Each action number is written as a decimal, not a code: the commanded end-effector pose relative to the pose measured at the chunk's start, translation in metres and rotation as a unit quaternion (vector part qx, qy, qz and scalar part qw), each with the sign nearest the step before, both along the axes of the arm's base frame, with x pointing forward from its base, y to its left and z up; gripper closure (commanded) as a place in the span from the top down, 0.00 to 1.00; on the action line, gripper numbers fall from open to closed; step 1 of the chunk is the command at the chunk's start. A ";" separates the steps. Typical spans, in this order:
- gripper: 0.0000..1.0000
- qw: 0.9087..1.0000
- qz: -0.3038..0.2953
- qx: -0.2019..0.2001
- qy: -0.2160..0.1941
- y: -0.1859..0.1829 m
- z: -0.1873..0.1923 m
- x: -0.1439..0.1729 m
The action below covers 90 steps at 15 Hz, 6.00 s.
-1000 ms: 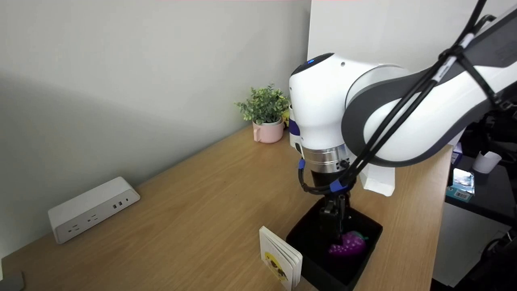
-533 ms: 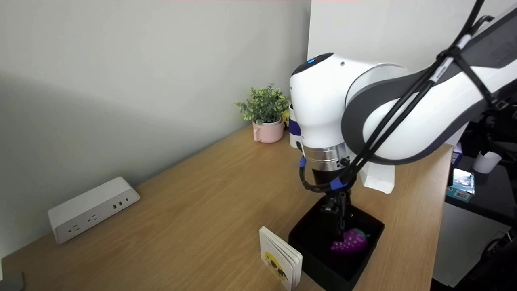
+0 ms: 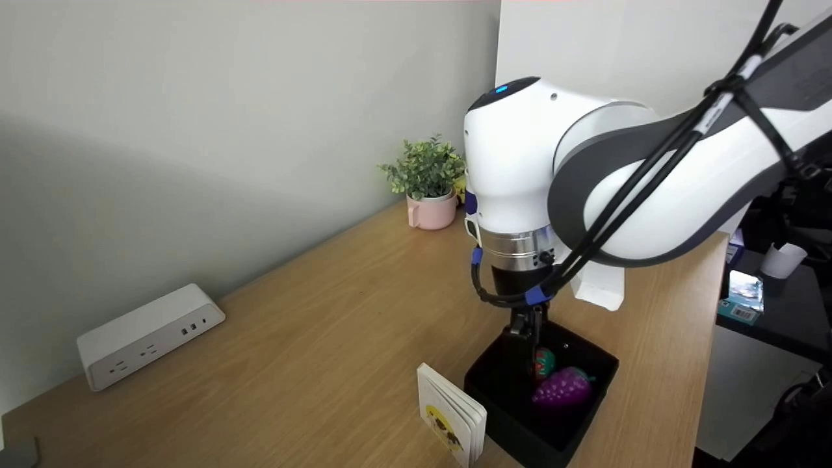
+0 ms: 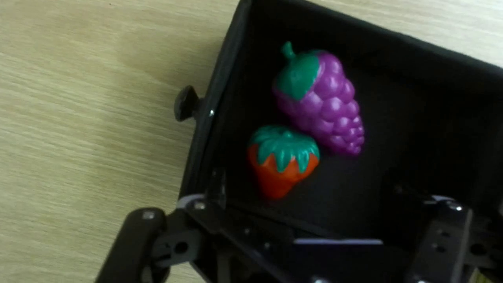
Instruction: Remove the strawberry and grapes from the black box
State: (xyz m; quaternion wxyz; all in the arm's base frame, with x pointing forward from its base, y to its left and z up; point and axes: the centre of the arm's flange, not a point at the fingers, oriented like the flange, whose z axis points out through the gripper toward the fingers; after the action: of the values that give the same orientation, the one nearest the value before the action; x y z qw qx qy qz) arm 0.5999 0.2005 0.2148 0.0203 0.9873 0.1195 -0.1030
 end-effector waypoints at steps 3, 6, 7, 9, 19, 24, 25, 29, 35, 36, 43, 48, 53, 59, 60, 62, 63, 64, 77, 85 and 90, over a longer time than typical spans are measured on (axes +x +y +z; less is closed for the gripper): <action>1.00 1.000 0.003 0.010 -0.001 -0.013 -0.016 0.015; 1.00 1.000 0.002 0.015 0.006 -0.021 -0.026 0.020; 1.00 1.000 0.003 0.015 0.008 -0.022 -0.028 0.021; 1.00 1.000 0.004 0.017 0.007 -0.023 -0.028 0.024; 0.40 1.000 0.012 0.019 0.008 -0.021 -0.032 0.032; 0.02 1.000 0.012 0.017 0.002 -0.020 -0.026 0.032; 0.01 1.000 0.012 0.016 0.000 -0.020 -0.024 0.032; 0.00 1.000 0.011 0.012 -0.002 -0.019 -0.020 0.030; 0.41 1.000 0.014 0.006 -0.005 -0.013 -0.015 0.028; 0.47 1.000 0.014 0.006 -0.004 -0.012 -0.015 0.028; 0.96 1.000 0.004 0.004 0.022 -0.010 -0.013 0.024; 1.00 0.998 0.003 -0.006 0.058 -0.004 -0.013 0.015; 1.00 0.996 -0.006 -0.011 0.087 0.007 -0.010 0.006; 1.00 0.994 -0.007 -0.014 0.105 0.012 -0.008 0.004; 1.00 0.994 -0.007 -0.013 0.106 0.012 -0.007 0.004; 1.00 0.994 -0.007 -0.013 0.107 0.012 -0.007 0.004; 1.00 0.994 -0.007 -0.013 0.108 0.012 -0.007 0.004; 1.00 0.994 -0.006 -0.014 0.106 0.011 -0.007 0.004; 1.00 0.995 -0.010 -0.014 0.095 -0.012 -0.017 0.017; 1.00 0.993 -0.019 0.028 0.112 -0.023 -0.030 0.027; 1.00 0.991 -0.019 0.057 0.122 -0.025 -0.036 0.035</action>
State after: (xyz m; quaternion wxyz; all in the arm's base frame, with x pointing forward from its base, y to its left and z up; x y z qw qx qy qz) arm 0.6230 0.1772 0.1875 -0.0289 0.9722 0.1003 -0.2095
